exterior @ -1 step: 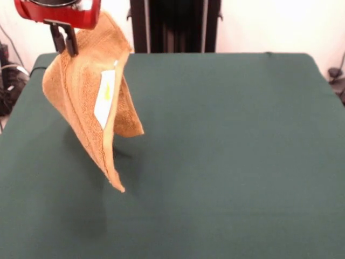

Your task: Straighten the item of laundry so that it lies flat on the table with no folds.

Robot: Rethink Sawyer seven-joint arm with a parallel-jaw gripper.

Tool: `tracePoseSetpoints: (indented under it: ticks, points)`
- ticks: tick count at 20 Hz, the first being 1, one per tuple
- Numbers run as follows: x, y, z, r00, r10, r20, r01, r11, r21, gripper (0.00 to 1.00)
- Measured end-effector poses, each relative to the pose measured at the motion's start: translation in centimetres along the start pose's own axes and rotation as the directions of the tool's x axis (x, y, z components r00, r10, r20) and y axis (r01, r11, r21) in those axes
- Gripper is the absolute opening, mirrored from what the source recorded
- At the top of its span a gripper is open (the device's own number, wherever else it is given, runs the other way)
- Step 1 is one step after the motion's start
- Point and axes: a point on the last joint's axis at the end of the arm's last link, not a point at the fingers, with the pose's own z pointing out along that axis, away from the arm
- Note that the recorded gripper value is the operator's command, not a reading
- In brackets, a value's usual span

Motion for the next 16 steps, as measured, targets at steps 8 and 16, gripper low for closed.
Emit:
tracePoseSetpoints:
  ticks: [8, 16]
  points:
    - [0.7, -1.2, -2.5, 1.0, 0.014, 0.003, -0.014, 1.0, -0.013, 0.0]
    - [2.0, -2.1, -6.6, 1.0, 0.026, 0.009, -0.026, 1.0, 0.003, 0.0]
